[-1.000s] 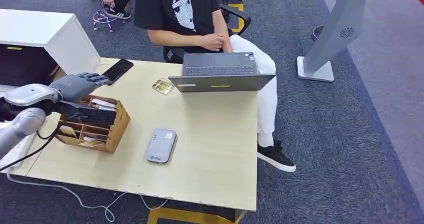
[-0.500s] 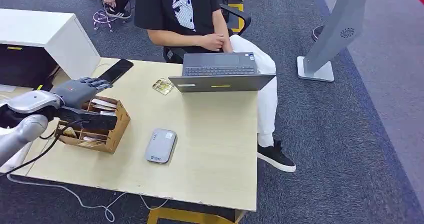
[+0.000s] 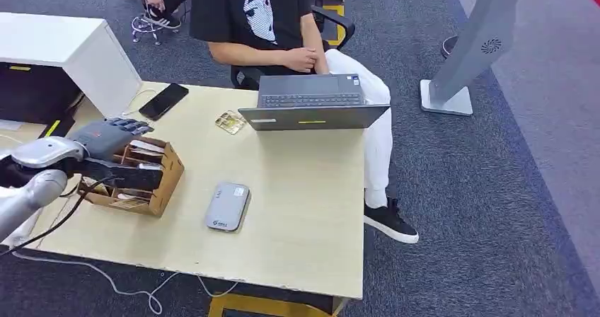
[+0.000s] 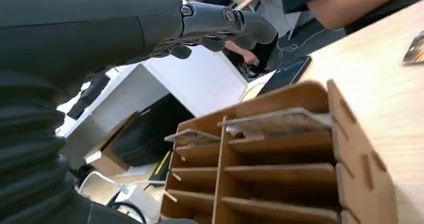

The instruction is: Pass the card to the sensor for recognition and then transmit it.

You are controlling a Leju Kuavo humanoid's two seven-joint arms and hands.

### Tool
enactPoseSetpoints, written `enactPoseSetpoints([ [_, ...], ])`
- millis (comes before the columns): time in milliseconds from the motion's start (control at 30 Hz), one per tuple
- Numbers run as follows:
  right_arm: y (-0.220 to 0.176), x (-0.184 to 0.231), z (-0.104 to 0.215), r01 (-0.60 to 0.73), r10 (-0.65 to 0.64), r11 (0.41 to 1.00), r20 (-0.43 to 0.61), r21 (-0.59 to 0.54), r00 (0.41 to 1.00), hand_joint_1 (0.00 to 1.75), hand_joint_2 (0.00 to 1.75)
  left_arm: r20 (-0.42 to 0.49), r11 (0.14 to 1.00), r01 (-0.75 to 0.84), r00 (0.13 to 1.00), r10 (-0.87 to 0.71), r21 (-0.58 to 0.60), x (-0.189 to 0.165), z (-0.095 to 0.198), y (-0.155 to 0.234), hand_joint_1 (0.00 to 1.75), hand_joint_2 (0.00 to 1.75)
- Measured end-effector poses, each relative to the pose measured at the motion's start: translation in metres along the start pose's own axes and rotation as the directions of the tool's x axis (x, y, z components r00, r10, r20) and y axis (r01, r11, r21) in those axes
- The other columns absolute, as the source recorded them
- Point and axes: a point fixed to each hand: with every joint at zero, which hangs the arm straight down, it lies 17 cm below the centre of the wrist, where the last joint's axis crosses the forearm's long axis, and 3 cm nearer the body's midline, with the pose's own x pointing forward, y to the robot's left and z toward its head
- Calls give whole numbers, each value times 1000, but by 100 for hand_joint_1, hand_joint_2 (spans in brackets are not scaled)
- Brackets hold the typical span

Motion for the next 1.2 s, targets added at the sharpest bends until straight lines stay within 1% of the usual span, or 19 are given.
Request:
enactPoseSetpoints([
  [367,0,0,0,2,-2,1000,-1,1,1000,0,175,-20,1000,-7,1000,7,-15,-5,-2,-12,0,175],
  [567,1,1,0,-14,14,1000,6,3,1000,0,175,-87,999,5,996,-2,33,-16,-14,-20,0,175],
  [700,1,3,0,-10,10,1000,8,3,1000,0,175,-126,999,-14,992,18,34,-23,-20,-34,0,175],
  [800,2,3,1,-9,9,1000,8,8,1000,0,175,-144,999,-29,989,34,40,-27,-24,-37,0,175],
  [1200,2,5,1,-11,10,1000,14,7,1000,0,175,-122,989,-45,991,63,144,-6,-37,-19,0,175],
])
